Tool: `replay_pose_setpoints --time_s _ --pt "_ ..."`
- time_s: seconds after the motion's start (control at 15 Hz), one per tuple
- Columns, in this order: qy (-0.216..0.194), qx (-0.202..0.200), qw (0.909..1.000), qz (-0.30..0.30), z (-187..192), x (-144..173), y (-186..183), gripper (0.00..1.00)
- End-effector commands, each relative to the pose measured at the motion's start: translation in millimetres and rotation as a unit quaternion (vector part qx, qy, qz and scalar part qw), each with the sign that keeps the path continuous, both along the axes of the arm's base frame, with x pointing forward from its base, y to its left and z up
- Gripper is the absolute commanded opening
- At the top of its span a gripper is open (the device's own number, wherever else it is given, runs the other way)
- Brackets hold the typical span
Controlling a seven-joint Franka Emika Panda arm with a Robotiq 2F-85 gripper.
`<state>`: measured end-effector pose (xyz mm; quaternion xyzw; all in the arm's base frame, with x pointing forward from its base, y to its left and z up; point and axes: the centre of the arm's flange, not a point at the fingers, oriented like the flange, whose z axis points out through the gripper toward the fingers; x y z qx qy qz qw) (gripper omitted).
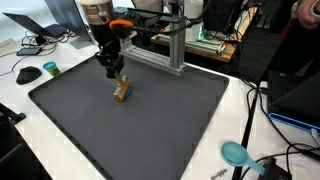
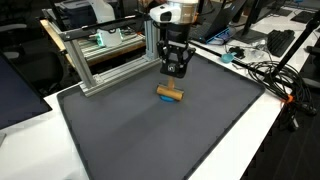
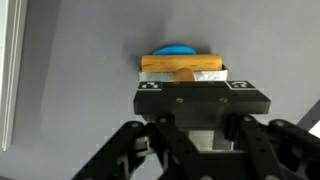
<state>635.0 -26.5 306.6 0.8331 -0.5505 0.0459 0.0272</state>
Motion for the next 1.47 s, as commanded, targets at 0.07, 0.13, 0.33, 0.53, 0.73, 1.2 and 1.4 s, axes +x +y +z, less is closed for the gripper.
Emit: replay_pose_setpoints --time_s 0.07,0.13,0.33,0.53,0.73,1.2,1.4 --pt "-0.002 -0.035 0.9994 -0.001 -69 2 -26 0.22" --pt "-0.003 -0.035 0.9994 -0.001 -69 2 -27 0.22" --pt "-0.003 -0.035 0.9994 0.001 -69 3 -30 0.22" --pt "-0.003 -0.036 0.9994 0.004 -69 4 -31 0.22" --pt "-0.004 -0.035 0.9993 0.006 -69 4 -31 0.22" --pt "-0.006 -0.036 0.9993 0.007 -68 7 -37 0.22" --pt "0.002 -0.025 0.9997 0.006 -64 10 -40 0.22"
